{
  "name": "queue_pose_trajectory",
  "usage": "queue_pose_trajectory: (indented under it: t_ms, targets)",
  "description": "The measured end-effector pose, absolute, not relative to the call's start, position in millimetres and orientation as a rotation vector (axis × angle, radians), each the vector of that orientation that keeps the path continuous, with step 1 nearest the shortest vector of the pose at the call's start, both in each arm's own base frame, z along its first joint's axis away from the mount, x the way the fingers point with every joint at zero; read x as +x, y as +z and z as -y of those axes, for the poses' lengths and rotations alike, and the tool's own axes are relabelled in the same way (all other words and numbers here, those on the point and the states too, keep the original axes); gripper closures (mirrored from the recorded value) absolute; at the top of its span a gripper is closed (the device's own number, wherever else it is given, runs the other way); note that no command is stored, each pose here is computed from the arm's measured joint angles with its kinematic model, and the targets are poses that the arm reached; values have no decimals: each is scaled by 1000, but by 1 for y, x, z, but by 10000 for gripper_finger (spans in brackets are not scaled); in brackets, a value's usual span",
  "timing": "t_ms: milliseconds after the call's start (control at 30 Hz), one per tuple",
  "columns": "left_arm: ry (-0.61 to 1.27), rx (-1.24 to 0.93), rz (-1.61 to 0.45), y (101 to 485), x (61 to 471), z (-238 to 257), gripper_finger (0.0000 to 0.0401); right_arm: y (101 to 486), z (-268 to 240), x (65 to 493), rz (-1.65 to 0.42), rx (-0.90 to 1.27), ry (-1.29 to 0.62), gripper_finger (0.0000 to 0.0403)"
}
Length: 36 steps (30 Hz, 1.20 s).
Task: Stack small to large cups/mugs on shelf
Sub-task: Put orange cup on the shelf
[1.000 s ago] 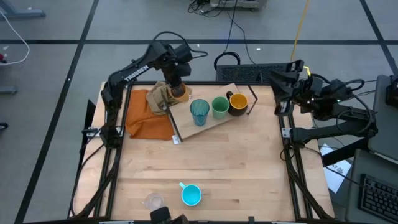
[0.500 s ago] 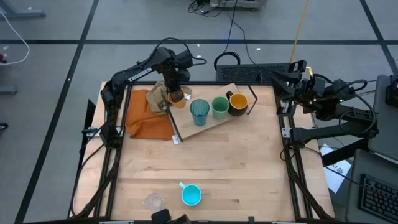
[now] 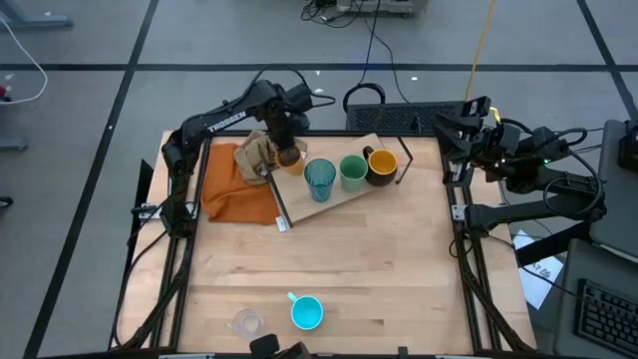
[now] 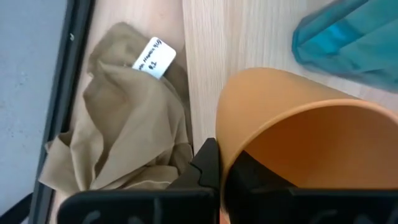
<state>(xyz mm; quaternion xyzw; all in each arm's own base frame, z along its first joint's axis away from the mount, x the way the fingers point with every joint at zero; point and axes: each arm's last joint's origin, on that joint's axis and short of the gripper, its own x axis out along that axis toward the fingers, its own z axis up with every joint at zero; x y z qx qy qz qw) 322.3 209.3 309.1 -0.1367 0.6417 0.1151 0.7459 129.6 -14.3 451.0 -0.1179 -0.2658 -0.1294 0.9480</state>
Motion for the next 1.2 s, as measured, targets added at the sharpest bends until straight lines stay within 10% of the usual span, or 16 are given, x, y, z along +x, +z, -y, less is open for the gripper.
queue_pose_trajectory:
  t_ms: [1200]
  targets:
    - [225, -292, -1459, 279, 329, -212, 401, 451, 14, 128, 542, -258, -269, 307]
